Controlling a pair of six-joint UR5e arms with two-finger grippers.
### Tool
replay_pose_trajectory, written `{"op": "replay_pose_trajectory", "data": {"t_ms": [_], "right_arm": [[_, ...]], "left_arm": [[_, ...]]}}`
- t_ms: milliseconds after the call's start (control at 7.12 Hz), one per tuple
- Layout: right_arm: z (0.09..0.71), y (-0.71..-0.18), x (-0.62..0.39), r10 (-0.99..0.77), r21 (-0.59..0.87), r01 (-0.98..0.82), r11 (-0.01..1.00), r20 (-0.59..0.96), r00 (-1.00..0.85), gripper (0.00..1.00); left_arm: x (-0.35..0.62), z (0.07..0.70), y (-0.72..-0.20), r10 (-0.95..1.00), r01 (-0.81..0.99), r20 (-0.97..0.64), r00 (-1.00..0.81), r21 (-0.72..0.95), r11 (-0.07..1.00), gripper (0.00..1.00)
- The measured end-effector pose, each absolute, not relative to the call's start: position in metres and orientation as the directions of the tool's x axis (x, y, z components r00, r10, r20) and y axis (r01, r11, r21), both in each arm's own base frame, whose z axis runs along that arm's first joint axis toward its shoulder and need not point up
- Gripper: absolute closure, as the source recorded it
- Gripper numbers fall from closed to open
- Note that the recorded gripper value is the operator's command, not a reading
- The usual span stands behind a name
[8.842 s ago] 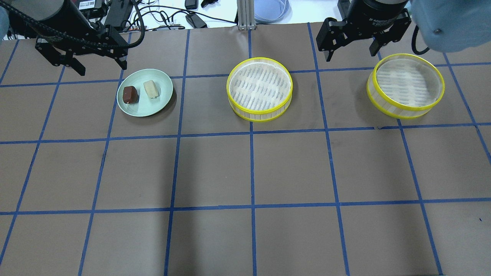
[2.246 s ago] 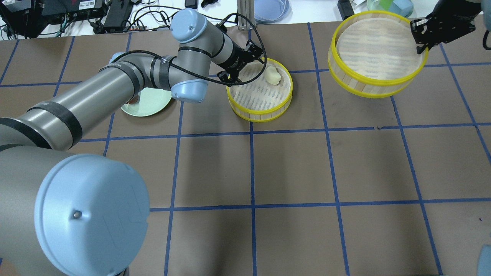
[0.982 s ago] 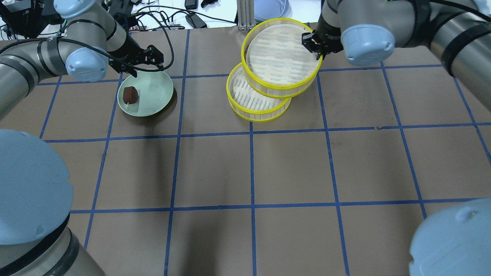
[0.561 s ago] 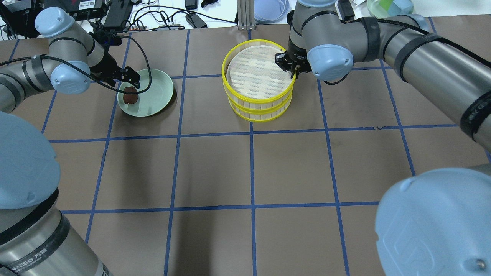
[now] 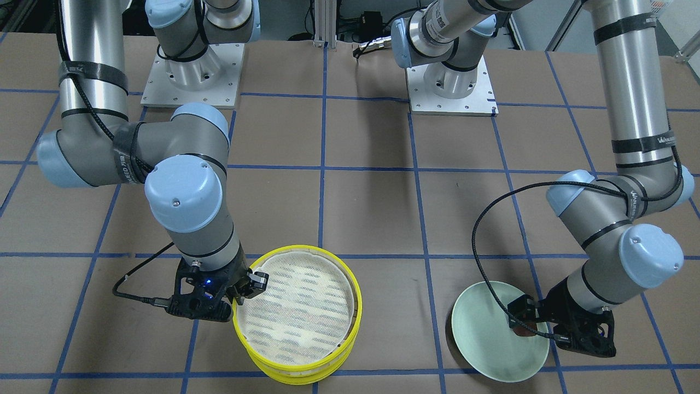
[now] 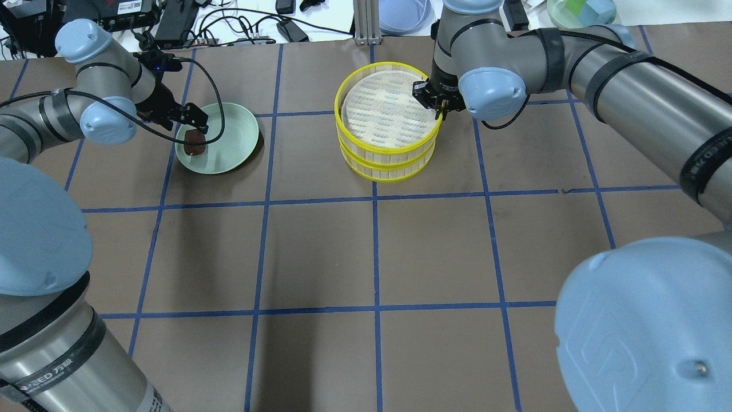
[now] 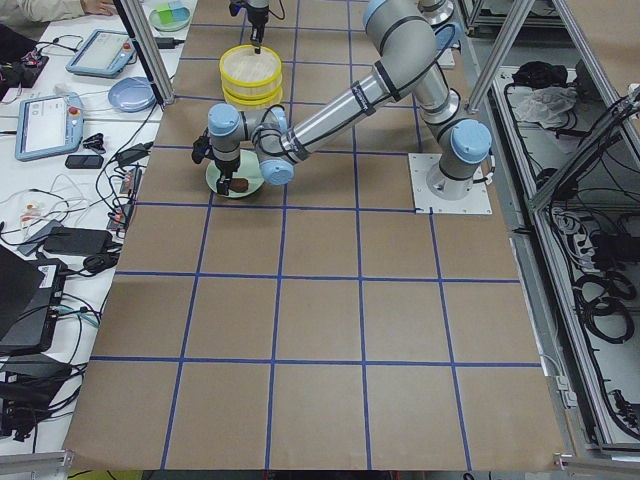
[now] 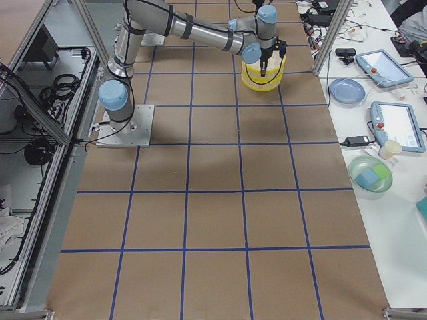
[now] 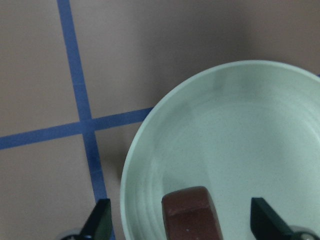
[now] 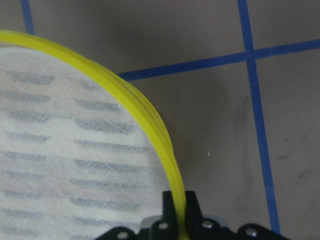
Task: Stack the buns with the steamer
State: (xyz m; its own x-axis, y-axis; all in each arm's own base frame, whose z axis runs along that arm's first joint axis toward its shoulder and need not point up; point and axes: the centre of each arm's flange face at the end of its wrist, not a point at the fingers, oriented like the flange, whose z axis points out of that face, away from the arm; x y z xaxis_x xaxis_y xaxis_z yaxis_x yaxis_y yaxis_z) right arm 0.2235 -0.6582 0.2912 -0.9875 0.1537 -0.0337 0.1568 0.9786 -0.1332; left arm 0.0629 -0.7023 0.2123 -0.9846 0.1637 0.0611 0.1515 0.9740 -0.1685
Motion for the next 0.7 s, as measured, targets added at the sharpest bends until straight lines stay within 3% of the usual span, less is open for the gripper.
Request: {"op": "replay_pose_trajectory", "data": {"t_ms": [421, 561, 702], "right_arm": [[0.287, -0.659, 0.223, 0.195, -0.127, 0.198, 0.972, -0.037, -0.98, 1.0], [0.283, -0.66, 0.223, 0.201, -0.123, 0.204, 0.971, -0.035, -0.979, 1.0], [0.279, -0.66, 0.223, 0.204, -0.12, 0.206, 0.971, -0.032, -0.978, 0.96]], "left_arm": [[0.053, 0.196, -0.699, 0.042, 0.018, 0.163, -0.986, -0.145, 0.989, 0.28], [0.051, 0.189, -0.696, 0.037, 0.014, 0.174, -0.984, -0.132, 0.991, 0.46], [0.052, 0.182, -0.693, 0.047, 0.028, 0.163, -0.986, -0.118, 0.993, 0.92]]}}
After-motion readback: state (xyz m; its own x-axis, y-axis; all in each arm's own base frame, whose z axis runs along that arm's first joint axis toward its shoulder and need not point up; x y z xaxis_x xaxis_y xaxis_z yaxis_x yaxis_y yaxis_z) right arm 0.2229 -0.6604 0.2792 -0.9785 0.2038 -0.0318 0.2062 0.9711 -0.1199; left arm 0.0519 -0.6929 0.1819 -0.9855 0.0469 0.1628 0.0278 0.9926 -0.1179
